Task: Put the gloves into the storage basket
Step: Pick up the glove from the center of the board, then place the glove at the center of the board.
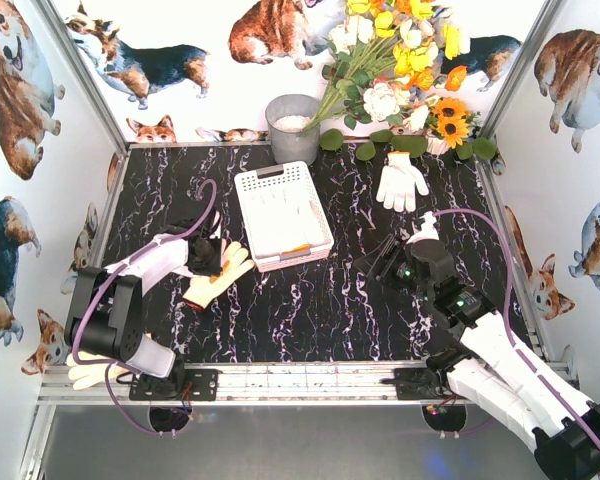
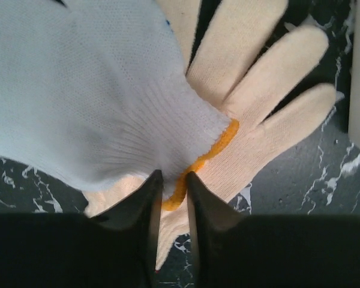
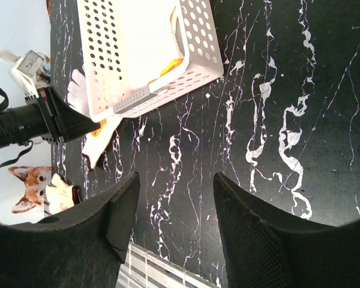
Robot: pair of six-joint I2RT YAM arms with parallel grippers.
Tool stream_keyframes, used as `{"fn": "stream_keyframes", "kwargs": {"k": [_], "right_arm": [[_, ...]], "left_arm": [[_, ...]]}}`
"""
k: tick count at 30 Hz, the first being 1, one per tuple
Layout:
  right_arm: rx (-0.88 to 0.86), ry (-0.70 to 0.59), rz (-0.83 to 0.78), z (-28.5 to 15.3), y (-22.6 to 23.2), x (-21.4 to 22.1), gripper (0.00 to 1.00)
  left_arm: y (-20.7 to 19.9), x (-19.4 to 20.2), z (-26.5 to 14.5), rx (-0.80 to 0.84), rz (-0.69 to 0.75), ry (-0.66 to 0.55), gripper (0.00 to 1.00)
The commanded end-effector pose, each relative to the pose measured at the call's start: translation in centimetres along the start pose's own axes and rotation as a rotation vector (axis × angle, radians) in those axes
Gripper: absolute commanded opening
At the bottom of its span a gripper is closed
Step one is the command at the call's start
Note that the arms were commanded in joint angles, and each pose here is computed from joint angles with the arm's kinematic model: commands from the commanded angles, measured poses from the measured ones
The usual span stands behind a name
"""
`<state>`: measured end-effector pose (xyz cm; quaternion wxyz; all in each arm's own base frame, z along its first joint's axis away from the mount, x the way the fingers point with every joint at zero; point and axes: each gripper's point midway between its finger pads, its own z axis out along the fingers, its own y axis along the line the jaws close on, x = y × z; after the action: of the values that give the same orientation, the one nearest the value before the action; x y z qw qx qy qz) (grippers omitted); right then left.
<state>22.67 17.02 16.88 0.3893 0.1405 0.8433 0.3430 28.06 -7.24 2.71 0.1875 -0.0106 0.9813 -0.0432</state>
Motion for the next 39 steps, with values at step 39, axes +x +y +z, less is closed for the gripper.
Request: {"fn": "stream_keyframes", "kwargs": {"k": [39], "right_arm": [[-0.143, -0.003, -0.046, 0.0, 3.8, -1.4, 0.59]], "left_arm": [[-20.8, 4.8, -22.7, 0.819, 0.553, 0.031, 0.0]]}}
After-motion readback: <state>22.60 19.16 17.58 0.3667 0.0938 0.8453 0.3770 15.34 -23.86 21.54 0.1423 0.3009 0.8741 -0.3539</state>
